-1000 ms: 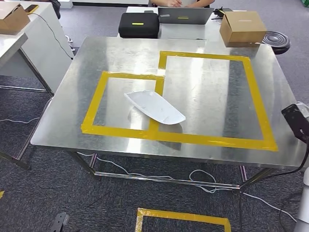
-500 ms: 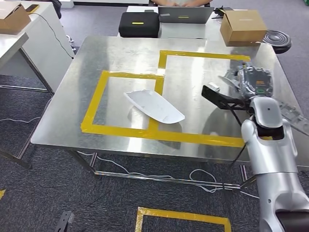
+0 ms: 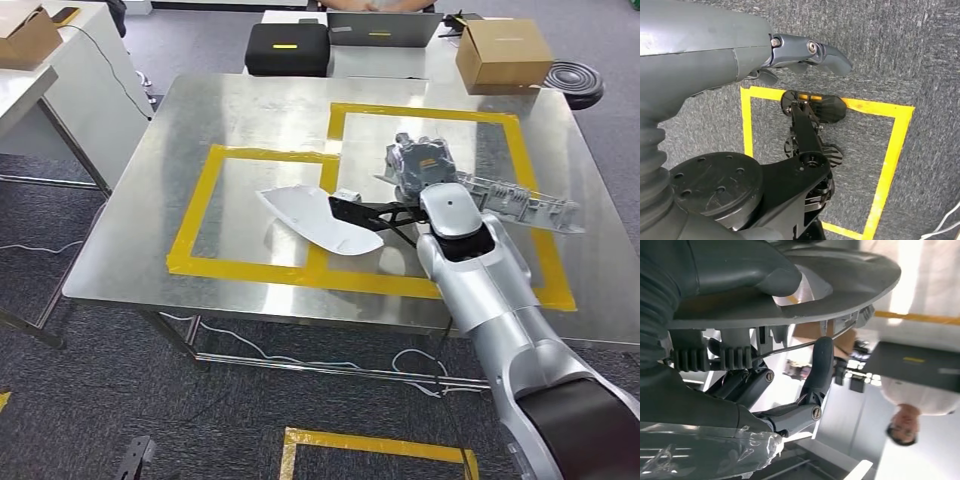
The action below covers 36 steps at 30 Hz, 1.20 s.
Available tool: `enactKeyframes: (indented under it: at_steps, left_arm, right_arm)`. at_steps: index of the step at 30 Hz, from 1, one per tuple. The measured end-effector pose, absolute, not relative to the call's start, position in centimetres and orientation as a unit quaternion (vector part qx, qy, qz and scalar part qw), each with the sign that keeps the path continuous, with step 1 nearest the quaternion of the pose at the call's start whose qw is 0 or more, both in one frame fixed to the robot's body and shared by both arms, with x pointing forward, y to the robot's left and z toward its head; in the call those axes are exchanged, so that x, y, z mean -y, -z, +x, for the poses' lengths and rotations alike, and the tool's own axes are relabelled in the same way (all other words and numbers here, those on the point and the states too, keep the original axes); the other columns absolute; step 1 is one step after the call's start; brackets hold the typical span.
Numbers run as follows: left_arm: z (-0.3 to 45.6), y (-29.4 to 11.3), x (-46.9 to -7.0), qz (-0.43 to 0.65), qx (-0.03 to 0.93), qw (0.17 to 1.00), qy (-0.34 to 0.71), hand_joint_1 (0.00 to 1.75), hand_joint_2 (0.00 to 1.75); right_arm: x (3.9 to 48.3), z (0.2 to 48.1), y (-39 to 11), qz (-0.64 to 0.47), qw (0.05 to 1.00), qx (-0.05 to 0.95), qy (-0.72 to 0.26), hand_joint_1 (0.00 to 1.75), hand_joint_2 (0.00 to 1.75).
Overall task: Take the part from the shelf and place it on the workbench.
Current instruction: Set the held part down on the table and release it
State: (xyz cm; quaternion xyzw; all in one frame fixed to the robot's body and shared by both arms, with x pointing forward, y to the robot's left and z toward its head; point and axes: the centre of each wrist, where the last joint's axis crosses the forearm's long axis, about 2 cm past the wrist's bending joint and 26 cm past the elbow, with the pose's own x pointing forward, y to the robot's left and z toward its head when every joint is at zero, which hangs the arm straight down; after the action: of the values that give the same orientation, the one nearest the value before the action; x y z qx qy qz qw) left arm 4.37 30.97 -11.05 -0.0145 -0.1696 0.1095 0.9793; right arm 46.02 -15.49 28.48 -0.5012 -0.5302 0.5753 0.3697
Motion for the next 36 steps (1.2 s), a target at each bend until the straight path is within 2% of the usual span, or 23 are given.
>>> enactKeyframes:
  at_steps: [4,10,16,24,31,36]
  left_arm:
    - [4.3,11.0,-31.0,-0.011,0.17,0.979,-0.112,0.0,1.75]
    - [4.4,11.0,-31.8,-0.005,0.171,0.978,-0.117,0.0,1.75]
    - [4.4,11.0,-32.4,0.003,0.175,0.977,-0.121,0.0,1.75]
    - [4.3,11.0,-32.4,0.012,0.172,0.976,-0.131,0.0,1.75]
    - [4.4,11.0,-32.4,0.017,0.171,0.976,-0.133,0.0,1.75]
    - [4.2,11.0,-32.4,0.016,0.172,0.975,-0.138,0.0,1.75]
  right_arm:
    - [13.8,45.8,-28.0,-0.459,0.382,0.54,-0.593,1.75,1.75]
    - [12.3,46.1,-27.7,-0.327,0.464,0.543,-0.619,1.75,1.75]
    - [11.9,45.9,-25.9,-0.324,0.512,0.484,-0.631,1.75,1.75]
    - [16.2,45.9,-21.7,-0.338,0.568,0.435,-0.612,1.75,1.75]
    - [19.5,46.1,-20.4,-0.362,0.605,0.4,-0.586,1.75,1.75]
    - [24.7,46.3,-19.2,-0.395,0.647,0.361,-0.543,1.75,1.75]
